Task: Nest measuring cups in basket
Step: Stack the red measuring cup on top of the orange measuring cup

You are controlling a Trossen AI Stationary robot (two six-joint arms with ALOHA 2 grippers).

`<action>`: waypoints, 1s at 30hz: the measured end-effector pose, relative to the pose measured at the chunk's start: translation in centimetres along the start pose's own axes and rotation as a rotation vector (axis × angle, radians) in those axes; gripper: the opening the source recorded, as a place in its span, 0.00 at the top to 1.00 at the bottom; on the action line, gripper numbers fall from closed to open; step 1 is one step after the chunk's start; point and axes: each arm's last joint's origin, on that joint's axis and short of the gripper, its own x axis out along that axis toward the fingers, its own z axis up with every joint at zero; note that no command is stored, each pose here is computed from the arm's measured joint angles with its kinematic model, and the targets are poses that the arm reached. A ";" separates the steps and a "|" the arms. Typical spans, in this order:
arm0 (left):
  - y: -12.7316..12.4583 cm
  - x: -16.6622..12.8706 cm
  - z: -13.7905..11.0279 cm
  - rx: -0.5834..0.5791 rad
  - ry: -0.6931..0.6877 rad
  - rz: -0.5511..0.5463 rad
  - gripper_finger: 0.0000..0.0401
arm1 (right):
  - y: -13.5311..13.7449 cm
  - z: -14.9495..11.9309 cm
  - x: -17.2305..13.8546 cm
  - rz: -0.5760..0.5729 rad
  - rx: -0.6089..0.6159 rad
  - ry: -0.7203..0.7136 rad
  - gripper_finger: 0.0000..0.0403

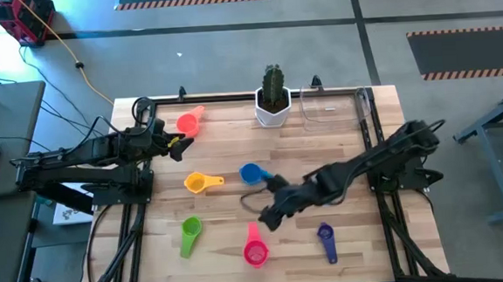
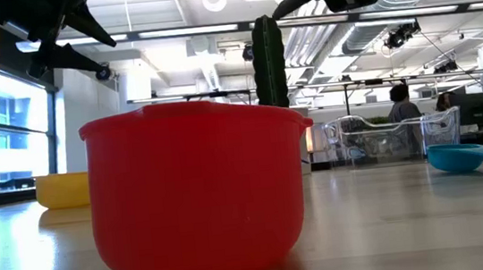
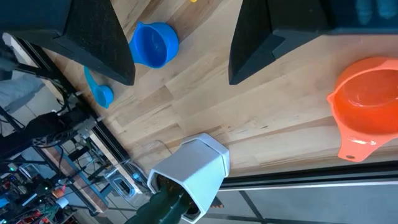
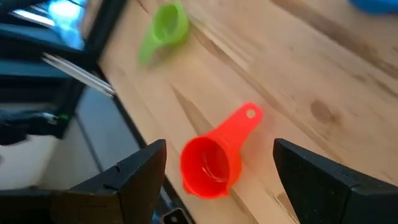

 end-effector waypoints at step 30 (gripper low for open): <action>0.0 0.0 0.0 -0.019 0.012 -0.011 0.38 | -0.2 -7.2 11.3 -0.190 -0.108 0.161 0.29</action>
